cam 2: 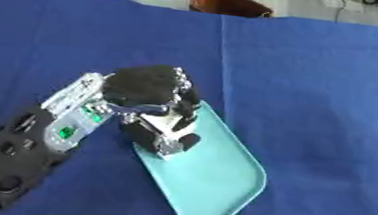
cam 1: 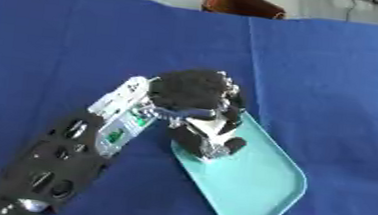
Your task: Pick up objects on the table and place them in the box.
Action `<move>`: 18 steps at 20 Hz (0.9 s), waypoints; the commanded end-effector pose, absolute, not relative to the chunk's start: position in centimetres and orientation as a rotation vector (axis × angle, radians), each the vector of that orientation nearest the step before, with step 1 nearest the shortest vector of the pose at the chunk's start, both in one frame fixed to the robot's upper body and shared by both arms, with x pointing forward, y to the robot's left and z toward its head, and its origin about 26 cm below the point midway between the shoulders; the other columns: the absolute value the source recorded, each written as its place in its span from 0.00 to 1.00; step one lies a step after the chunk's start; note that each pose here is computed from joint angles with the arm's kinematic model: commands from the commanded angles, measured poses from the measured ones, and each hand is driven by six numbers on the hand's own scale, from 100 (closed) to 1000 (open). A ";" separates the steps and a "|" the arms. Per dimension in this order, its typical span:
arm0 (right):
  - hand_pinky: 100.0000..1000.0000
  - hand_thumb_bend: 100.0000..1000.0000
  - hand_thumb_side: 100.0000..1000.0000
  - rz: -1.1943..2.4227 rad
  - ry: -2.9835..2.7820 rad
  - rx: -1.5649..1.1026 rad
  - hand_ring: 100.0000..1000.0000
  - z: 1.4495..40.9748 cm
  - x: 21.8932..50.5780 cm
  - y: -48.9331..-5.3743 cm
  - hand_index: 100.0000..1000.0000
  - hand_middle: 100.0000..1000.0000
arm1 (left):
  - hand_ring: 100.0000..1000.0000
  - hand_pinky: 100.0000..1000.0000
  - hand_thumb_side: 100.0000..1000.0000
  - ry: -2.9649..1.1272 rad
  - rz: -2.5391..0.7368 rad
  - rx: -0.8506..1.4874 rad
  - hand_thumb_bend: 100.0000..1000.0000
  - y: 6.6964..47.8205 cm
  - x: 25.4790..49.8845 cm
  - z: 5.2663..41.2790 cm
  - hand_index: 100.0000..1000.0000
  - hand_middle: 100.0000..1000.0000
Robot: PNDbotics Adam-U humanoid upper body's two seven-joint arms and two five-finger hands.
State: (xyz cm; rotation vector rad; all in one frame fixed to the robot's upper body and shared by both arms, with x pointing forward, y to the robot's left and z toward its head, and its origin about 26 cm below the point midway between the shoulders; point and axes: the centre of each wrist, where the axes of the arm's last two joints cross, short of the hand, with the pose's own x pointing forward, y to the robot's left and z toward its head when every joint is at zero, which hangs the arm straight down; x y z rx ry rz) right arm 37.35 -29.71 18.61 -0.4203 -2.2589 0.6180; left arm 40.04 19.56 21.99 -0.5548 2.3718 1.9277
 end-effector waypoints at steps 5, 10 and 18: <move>0.68 0.00 0.76 0.627 -2.296 -0.443 0.81 19.8 37.2 -29.8 0.90 0.84 | 0.58 0.44 1.00 2.280 2.013 -0.541 0.11 19.5 40.3 21.6 0.72 0.68; 0.68 0.00 0.76 0.626 -2.295 -0.444 0.81 19.8 37.2 -29.8 0.90 0.84 | 0.70 0.56 1.00 2.244 2.069 -0.508 0.11 19.4 40.2 21.4 0.78 0.78; 0.68 0.00 0.76 0.626 -2.292 -0.444 0.81 19.7 37.2 -29.8 0.90 0.84 | 0.78 0.67 1.00 2.247 2.093 -0.491 0.08 19.5 40.0 21.5 0.83 0.85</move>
